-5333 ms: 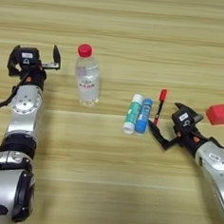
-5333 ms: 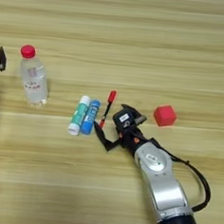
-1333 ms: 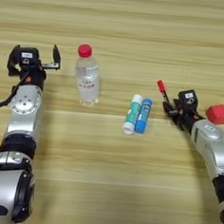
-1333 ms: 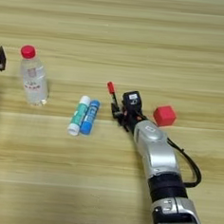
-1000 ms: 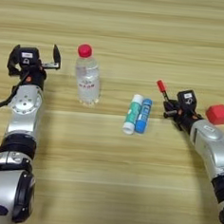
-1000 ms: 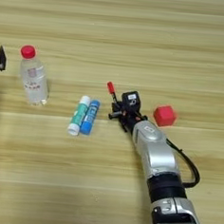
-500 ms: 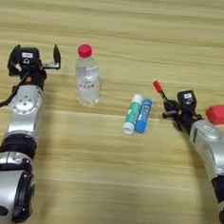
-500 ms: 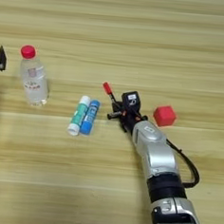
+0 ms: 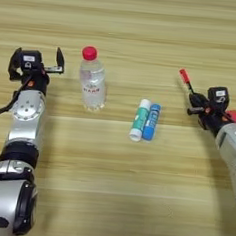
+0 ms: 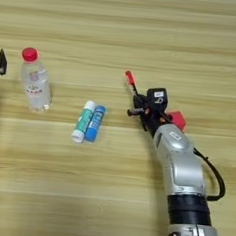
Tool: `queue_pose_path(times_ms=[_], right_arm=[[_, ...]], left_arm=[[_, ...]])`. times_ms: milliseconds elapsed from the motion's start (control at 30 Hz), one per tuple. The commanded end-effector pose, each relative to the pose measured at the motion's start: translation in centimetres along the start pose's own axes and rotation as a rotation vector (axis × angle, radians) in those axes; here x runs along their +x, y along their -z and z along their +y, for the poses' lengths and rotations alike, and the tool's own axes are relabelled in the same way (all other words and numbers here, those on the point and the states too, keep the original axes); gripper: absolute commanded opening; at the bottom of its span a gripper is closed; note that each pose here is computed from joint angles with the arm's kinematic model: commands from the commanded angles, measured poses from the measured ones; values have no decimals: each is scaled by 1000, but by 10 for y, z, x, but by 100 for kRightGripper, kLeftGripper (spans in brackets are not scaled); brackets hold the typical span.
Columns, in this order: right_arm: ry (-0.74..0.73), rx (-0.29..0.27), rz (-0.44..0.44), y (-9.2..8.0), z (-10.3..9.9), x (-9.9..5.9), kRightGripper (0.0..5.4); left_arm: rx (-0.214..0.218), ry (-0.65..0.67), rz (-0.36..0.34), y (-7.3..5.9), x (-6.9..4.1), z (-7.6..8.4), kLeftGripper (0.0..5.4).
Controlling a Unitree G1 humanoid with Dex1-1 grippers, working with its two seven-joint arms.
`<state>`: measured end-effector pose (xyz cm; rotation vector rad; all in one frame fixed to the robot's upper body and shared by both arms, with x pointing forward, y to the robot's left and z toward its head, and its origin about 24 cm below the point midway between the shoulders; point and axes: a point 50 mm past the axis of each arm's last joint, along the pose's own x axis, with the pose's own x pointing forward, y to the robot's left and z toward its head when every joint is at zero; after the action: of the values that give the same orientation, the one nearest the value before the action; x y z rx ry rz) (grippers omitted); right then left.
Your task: Move the objects on the table
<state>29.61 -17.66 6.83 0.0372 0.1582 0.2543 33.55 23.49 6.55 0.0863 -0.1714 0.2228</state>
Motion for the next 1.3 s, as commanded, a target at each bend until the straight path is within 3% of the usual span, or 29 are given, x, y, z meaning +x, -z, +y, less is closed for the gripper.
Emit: queue_pose_path(times_ms=[33,267,467,767,967,1300], right_arm=[[56,-17,-80,-26,-16,-7,46],[201,-35,-76,-32,-57,-19,46],[257,-62,-41,-28,-76,-30,46],[308,-92,135,4,-101,-38,46],[329,-97,151,7,-108,-38,46],[291,-67,234,29,-105,-31,46]], left_arm=[[10,0,12,1,-1,-1,540],[10,0,11,1,-1,-2,540],[10,0,9,0,-1,-4,540],[9,-1,9,-1,-1,-8,540],[9,-2,8,-2,-1,-8,540],[9,-3,8,-2,-1,-8,540]])
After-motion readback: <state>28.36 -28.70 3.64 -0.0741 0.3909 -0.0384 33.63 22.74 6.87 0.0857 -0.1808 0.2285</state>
